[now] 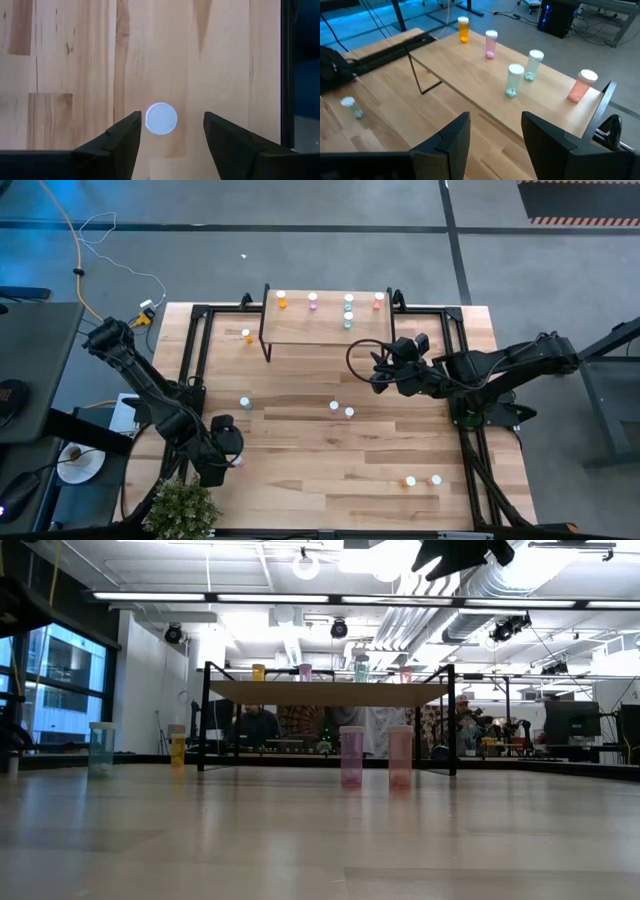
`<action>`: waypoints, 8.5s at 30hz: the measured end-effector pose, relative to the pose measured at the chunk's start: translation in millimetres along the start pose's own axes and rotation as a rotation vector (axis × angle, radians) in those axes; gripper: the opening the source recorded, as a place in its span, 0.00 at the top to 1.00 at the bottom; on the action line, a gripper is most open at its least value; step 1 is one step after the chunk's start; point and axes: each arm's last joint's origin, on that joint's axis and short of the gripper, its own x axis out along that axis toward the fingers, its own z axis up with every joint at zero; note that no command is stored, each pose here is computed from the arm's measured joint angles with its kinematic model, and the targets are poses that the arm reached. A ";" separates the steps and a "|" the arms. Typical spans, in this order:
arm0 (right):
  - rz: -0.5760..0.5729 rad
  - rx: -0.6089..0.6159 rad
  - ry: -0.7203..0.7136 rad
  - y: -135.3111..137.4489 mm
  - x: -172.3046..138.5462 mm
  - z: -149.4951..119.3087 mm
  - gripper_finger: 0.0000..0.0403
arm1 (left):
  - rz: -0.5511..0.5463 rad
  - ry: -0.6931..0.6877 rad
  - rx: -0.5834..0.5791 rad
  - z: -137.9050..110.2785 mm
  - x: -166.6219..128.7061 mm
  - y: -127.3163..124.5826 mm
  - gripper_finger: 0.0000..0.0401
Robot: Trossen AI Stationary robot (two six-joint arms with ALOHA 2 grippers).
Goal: Pick and place medicine bottles onto shelf by color
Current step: Put the bottom purple pill bottle on the shelf aligned with the other purple pill bottle
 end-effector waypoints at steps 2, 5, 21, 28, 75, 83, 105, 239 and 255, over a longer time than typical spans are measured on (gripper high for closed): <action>-0.005 0.007 0.005 -0.2 1.2 -2.8 0.58 | 0.004 0.000 -0.004 0.8 0.2 1.0 0.46; -0.008 0.015 0.000 -0.2 1.1 -2.4 0.58 | 0.012 0.005 -0.013 1.0 1.3 1.7 0.44; -0.025 0.010 -0.015 -0.7 1.0 -1.8 0.58 | 0.098 0.108 -0.003 -2.1 30.7 -2.8 0.44; -0.025 0.010 -0.015 -0.7 1.0 -1.8 0.58 | 0.116 0.092 -0.001 -1.3 35.1 -3.8 0.44; -0.011 0.033 -0.026 0.7 1.0 0.0 0.58 | 0.178 -0.169 -0.101 -39.3 42.2 -17.0 0.46; -0.010 0.034 -0.027 0.8 0.9 0.2 0.58 | 0.178 -0.174 -0.096 -40.2 41.8 -17.6 0.59; 0.020 0.005 -0.050 1.5 -6.8 17.4 0.58 | 0.164 -0.200 -0.101 -33.0 42.5 -16.9 0.71; 0.043 -0.039 -0.011 0.2 -9.1 18.5 0.58 | 0.303 -0.236 0.068 227.4 -81.0 327.7 0.71; 0.043 -0.039 -0.011 0.2 -9.1 18.5 0.58 | 0.306 -0.241 0.070 227.9 -81.0 328.0 0.66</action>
